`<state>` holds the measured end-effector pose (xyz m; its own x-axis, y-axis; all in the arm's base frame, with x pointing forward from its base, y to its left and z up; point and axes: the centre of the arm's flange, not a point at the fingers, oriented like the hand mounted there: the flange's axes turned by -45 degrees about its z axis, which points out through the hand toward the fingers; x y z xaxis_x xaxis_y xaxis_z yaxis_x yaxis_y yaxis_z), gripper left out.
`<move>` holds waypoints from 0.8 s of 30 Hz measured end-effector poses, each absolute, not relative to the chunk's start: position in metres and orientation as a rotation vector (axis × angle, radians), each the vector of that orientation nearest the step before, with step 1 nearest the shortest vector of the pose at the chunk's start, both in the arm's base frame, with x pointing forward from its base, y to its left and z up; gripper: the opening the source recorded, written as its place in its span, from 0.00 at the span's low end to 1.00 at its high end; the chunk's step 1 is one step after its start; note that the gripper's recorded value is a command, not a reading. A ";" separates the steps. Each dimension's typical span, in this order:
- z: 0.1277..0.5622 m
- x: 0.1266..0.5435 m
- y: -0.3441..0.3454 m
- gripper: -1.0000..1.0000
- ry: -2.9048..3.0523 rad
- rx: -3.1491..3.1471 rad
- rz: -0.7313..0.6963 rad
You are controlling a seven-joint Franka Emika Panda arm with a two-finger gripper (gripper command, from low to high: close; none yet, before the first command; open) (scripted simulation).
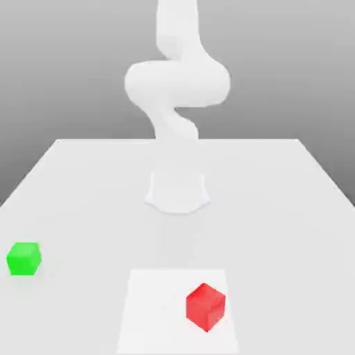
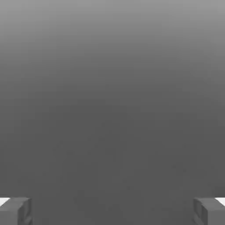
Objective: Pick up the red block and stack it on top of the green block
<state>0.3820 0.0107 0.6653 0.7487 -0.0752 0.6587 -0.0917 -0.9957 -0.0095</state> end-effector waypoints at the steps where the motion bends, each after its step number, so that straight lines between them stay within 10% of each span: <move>1: 0.644 0.396 0.014 0.50 -0.189 2.921 1.042; 11: 0.431 0.469 0.024 0.50 -0.621 2.939 0.565; 24: 0.207 0.429 0.049 0.50 -1.125 2.932 0.017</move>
<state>0.4294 0.0494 0.2067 0.7431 -0.6691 0.0105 -0.6691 -0.7432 -0.0033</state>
